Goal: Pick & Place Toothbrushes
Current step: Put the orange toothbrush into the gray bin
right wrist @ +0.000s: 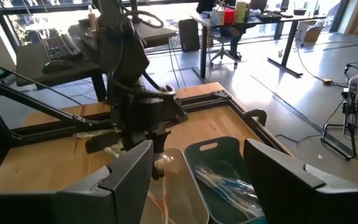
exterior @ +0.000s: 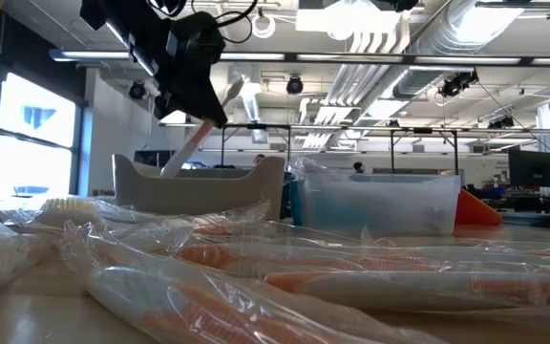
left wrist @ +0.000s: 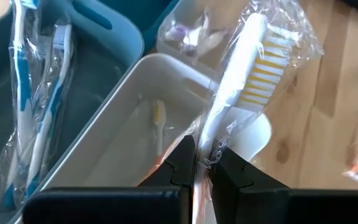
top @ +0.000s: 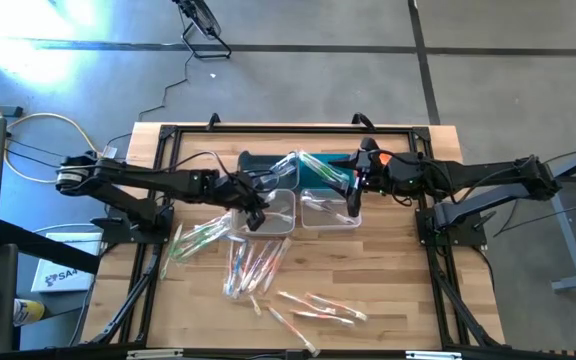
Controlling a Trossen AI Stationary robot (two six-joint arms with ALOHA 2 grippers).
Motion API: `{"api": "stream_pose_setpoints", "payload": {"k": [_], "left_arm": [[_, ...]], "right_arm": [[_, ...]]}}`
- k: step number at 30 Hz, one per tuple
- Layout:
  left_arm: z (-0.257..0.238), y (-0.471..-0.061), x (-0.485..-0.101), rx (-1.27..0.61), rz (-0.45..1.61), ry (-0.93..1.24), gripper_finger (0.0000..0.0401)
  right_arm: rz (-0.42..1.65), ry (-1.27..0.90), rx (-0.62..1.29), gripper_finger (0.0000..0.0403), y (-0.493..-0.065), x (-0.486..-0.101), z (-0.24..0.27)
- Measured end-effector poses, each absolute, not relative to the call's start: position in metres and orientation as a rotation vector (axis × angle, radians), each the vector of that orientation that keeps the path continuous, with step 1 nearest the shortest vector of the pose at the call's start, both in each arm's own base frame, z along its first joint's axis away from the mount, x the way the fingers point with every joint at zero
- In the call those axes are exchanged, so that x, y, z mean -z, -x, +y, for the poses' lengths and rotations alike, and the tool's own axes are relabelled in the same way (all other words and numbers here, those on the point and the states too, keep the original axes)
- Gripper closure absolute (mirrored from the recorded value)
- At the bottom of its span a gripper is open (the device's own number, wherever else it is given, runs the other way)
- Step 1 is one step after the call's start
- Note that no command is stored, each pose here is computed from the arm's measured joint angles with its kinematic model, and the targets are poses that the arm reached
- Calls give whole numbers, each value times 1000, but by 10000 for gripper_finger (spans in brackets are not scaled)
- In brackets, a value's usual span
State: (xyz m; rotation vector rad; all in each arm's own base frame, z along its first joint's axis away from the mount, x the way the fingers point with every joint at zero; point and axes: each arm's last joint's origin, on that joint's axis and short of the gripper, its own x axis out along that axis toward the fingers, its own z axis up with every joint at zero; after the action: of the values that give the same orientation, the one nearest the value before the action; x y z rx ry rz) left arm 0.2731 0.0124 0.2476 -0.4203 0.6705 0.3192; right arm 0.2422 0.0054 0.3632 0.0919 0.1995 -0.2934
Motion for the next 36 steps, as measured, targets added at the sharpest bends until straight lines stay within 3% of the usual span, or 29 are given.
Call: {"api": "stream_pose_setpoints", "payload": {"k": [24,36], "left_arm": [[12,-287,-220,-277,792,379,379],[12,-287,-220,-288,787,375,267]], "right_arm": [[200,-92,293,159,-242,-363,5],[201,-92,293,159,-242,-363,5]]}}
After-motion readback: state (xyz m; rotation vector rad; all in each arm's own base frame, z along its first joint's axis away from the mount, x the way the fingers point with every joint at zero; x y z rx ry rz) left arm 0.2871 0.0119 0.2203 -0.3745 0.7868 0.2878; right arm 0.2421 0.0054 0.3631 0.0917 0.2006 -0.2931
